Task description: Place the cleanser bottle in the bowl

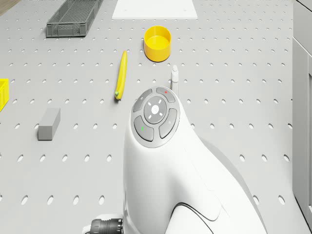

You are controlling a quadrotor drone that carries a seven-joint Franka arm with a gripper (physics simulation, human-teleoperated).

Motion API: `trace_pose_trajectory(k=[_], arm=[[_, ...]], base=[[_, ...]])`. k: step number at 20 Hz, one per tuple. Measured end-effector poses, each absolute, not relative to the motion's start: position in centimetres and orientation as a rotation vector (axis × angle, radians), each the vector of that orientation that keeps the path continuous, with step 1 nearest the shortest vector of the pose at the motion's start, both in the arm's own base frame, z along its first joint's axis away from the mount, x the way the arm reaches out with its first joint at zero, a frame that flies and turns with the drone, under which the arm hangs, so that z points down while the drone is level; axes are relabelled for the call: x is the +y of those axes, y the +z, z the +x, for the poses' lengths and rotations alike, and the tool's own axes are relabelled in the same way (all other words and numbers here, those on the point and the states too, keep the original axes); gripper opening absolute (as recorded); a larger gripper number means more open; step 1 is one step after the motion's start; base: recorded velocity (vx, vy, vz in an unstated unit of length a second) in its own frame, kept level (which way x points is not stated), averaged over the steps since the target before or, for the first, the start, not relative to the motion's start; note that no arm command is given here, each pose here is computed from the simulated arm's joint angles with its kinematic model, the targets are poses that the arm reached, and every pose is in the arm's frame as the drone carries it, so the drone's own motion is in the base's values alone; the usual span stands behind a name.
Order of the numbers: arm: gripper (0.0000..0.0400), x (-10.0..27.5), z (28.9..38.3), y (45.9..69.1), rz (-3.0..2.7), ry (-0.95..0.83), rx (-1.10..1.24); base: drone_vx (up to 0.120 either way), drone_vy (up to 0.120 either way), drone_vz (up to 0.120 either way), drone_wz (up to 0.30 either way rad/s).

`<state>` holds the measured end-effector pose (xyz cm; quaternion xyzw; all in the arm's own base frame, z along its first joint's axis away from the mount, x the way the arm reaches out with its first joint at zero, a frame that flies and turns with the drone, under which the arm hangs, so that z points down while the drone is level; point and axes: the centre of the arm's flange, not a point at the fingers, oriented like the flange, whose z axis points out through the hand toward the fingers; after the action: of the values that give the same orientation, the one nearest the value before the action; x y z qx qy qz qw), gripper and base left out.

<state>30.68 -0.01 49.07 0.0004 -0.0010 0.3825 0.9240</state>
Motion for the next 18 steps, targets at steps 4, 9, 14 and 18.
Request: trace_pose_trajectory(k=[4,9,14,18], arm=[[0.04,-0.01,30.68,49.07,0.001,0.785,-0.002],[0.04,-0.01,30.68,49.07,0.001,0.785,-0.002],[0.04,-0.01,30.68,49.07,0.001,0.785,-0.002],[0.04,-0.01,30.68,49.07,0.001,0.785,-0.002]], base=[[0.12,0.0,0.0,0.0],[0.12,0.0,0.0,0.0],[0.12,0.0,0.0,0.0],[0.12,0.0,0.0,0.0]])
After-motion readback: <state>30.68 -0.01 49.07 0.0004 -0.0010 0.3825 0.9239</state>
